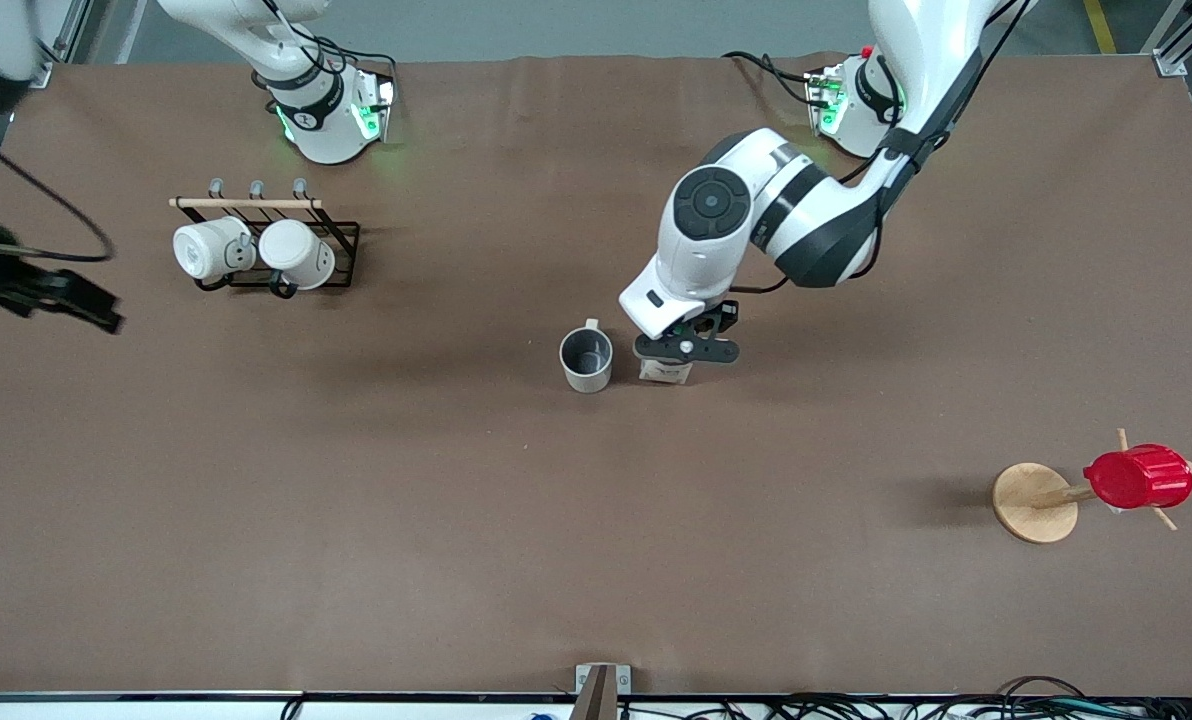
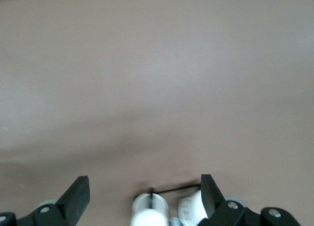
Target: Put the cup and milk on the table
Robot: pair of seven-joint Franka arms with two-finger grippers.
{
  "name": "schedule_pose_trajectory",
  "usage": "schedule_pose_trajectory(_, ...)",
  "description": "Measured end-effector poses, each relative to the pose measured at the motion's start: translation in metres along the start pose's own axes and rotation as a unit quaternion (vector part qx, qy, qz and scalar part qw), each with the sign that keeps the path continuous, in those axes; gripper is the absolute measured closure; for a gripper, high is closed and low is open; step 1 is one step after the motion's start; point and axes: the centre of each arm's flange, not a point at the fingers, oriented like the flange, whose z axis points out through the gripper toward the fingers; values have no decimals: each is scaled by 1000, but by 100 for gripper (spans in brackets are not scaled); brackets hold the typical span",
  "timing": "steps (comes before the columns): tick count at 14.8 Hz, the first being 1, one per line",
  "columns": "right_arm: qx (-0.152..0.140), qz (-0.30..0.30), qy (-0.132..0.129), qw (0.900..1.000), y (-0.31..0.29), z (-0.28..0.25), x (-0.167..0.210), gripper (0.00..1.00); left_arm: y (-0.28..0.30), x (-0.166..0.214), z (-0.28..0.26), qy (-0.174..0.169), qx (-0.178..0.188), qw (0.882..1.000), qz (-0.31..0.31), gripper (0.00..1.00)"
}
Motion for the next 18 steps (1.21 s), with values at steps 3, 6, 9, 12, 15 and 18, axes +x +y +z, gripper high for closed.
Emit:
schedule_pose_trajectory(3, 4, -18, -1, 1000, 27, -13, -6, 0, 16, 4, 9, -1, -4, 1000, -2, 62)
schedule_pose_trajectory(6, 5, -21, -4, 1000, 29, -19, -12, 0, 18, 8, 18, -7, -5, 1000, -6, 62)
schedule_pose_trajectory(9, 5, -23, -14, 1000, 27, -16, -14, 0, 20, 8, 19, -4, -2, 1000, -2, 62)
schedule_pose_trajectory(12, 5, -24, -15, 1000, 27, -16, -15, 0, 21, 8, 18, -1, 0, 1000, 0, 62)
schedule_pose_trajectory(15, 5, -24, -17, 1000, 26, -16, -15, 0, 21, 11, 18, 0, 0, 1000, -1, 62)
schedule_pose_trajectory(18, 5, -25, -17, 1000, 26, -16, -15, 0, 20, 12, 18, 1, 0, 1000, -2, 62)
